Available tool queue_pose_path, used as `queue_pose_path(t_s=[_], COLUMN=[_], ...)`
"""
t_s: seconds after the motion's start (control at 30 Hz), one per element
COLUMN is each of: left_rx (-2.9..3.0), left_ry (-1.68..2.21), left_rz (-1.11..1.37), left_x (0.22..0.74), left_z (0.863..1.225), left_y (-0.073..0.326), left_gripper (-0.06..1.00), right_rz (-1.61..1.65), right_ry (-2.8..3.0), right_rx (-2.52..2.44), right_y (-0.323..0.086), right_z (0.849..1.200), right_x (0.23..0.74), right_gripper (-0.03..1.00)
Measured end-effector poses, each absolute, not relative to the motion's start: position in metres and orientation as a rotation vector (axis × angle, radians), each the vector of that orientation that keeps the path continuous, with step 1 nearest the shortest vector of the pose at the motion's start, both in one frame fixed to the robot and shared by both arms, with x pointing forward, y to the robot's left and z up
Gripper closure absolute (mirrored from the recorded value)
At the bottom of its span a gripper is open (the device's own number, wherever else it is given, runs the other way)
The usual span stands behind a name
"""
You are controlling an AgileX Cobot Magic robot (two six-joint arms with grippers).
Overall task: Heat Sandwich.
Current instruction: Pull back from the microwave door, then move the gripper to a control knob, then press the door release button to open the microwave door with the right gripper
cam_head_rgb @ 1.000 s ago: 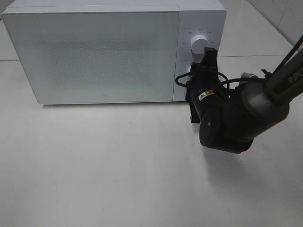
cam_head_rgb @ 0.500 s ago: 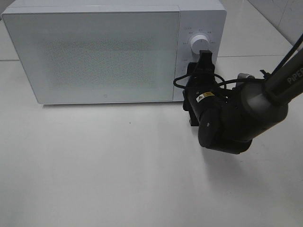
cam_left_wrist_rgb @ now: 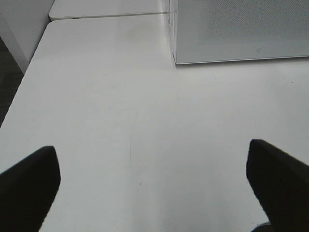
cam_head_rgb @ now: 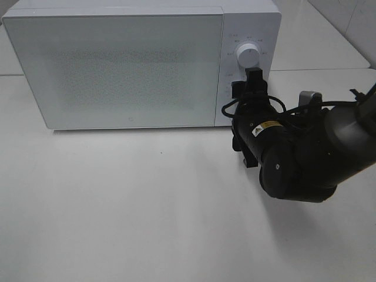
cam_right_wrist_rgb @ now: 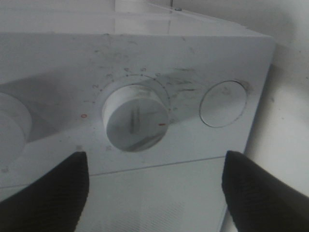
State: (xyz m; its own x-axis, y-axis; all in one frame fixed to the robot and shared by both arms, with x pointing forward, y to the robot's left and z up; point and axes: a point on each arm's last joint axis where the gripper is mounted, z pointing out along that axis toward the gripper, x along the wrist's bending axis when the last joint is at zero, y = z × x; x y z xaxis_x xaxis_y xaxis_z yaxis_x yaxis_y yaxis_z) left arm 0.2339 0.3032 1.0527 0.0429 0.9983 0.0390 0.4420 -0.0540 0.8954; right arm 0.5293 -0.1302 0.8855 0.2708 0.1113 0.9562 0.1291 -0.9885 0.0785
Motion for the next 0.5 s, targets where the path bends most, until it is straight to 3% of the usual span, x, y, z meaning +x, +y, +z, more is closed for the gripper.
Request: queue_pose_path(t_s=[0.5], left_rx=[1.592], left_ry=[1.490], left_rz=[0.966], left_x=[0.234], left_z=[1.053], left_y=[0.303], left_gripper=[-0.05], right_rz=[-1.775], right_ry=[-0.880], right_rx=[-2.556], right_y=[-0.143], right_z=[0.914], right_x=[0.493], right_gripper=[0.22])
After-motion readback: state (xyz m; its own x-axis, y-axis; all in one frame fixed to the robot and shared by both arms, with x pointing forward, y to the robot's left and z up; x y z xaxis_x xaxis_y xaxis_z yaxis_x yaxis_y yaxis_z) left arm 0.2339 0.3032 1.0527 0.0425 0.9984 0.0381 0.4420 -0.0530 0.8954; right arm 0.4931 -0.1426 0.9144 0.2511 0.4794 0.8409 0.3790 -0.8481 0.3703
